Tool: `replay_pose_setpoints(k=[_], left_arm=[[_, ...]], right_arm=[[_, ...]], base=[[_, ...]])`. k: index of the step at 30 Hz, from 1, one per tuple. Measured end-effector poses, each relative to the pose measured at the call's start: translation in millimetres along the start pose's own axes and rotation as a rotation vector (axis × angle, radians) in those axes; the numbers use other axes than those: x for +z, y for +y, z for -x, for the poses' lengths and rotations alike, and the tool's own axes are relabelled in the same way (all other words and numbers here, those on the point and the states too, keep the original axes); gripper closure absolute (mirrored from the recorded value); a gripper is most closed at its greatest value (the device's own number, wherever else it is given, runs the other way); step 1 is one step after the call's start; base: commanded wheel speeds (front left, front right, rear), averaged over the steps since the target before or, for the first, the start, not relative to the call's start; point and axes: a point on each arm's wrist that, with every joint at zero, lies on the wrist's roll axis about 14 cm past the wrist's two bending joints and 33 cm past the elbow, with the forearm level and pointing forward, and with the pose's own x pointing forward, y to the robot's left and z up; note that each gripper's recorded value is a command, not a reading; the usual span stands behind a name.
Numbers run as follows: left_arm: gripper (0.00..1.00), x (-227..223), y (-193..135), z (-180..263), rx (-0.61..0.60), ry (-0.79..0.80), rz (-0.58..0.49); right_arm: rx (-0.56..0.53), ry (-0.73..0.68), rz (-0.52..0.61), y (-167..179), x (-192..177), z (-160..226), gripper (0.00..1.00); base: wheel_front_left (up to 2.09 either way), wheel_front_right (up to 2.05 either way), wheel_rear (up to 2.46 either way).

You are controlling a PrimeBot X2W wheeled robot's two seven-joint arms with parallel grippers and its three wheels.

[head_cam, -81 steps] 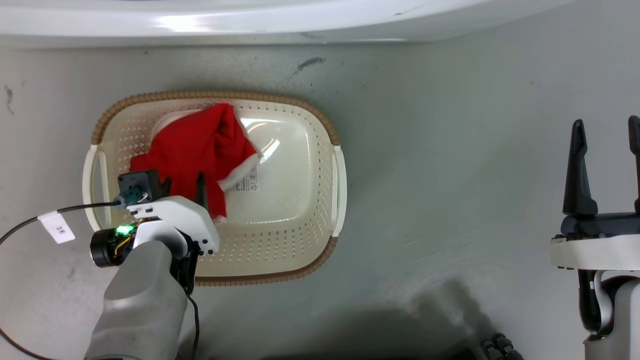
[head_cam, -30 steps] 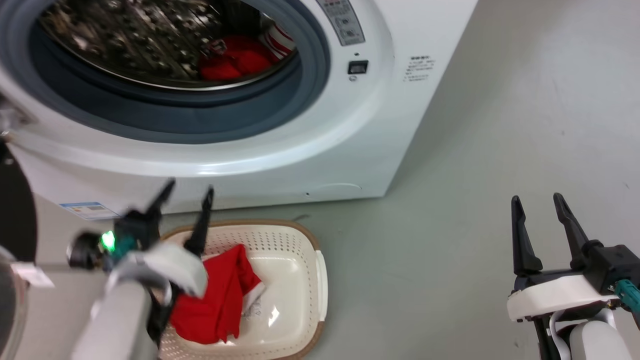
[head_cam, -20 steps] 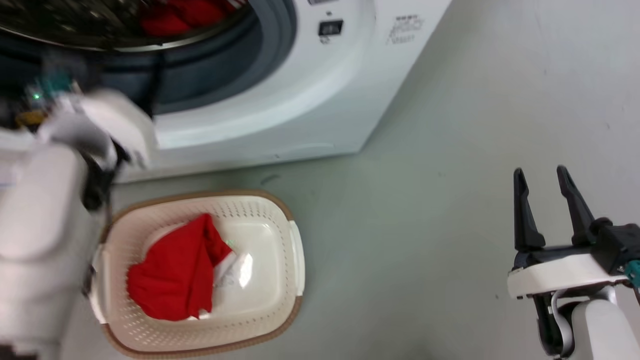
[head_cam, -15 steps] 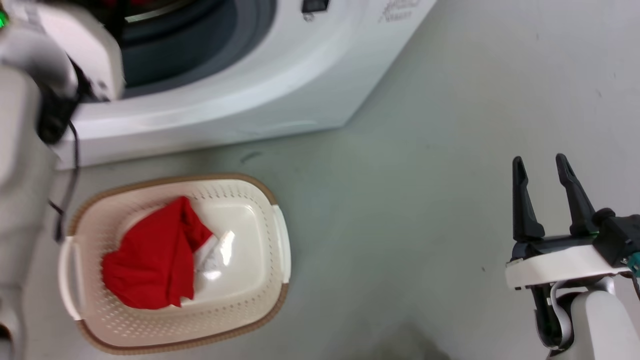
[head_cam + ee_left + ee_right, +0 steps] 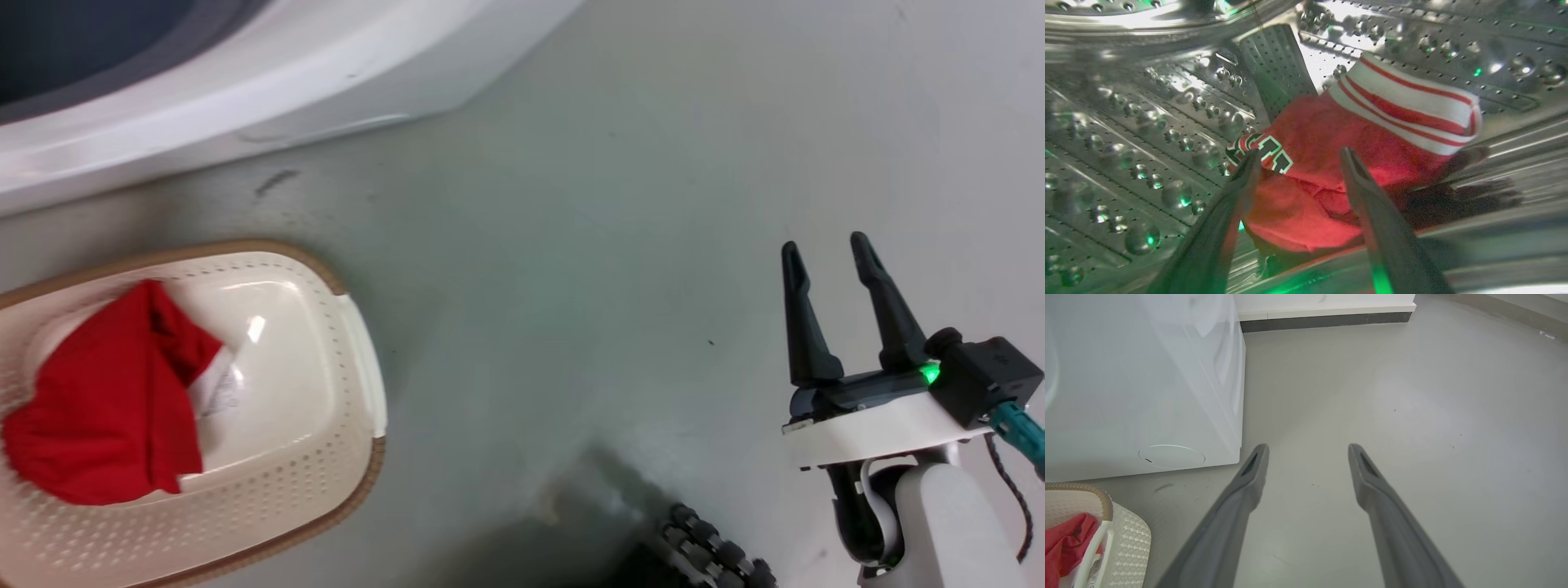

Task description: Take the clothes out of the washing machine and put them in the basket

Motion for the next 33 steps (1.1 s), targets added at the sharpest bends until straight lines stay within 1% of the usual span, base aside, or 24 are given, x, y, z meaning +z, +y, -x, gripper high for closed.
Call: replay_pose_setpoints(k=[3, 6, 10, 17, 18, 19, 21, 27, 33], left_arm=[[0.0, -9.2, 2.9, -14.6, 0.002, 0.078, 0.024], [0.0, -13.7, 3.8, -23.4, 0.008, 0.108, 0.024], [0.0, -44.4, -4.0, -44.0, -0.005, 0.217, 0.037], [0.0, -55.1, -1.2, -48.2, 0.008, 0.257, 0.043], [0.55, -55.9, -0.8, -48.4, 0.008, 0.26, 0.045], [1.0, -56.4, -0.6, -48.6, 0.009, 0.261, 0.043], [1.0, -56.8, 0.4, -49.0, 0.011, 0.261, 0.043], [1.0, -45.1, 7.3, -49.4, 0.029, 0.175, 0.049], [1.0, -5.0, 17.7, -32.8, 0.06, -0.023, 0.029]], right_arm=[[-0.012, 0.019, 0.002, -3.2, -4.8, 3.0, 0.0], [-0.022, 0.031, 0.004, -6.2, -7.9, 4.9, 0.0], [-0.044, 0.05, 0.009, -12.4, -13.2, 5.9, 0.0], [-0.052, 0.05, 0.006, -14.8, -13.5, 5.2, 0.0], [-0.052, 0.049, 0.006, -14.7, -13.5, 4.9, 0.0], [-0.052, 0.049, 0.004, -14.5, -13.3, 4.6, 0.0], [-0.052, 0.049, 0.0, -14.2, -13.7, 4.2, 0.0], [-0.043, 0.044, 0.001, -12.1, -12.7, 1.7, 0.0], [-0.032, 0.004, 0.019, -11.1, -0.6, -3.9, 0.0]], base=[[0.0, 0.0, 0.0], [0.0, 0.0, 0.0], [0.0, 0.0, 0.0], [0.0, 0.0, 0.0], [0.0, 0.0, 0.0], [0.0, 0.0, 0.0], [0.0, 0.0, 0.0], [0.0, 0.0, 0.0], [0.0, 0.0, 0.0]])
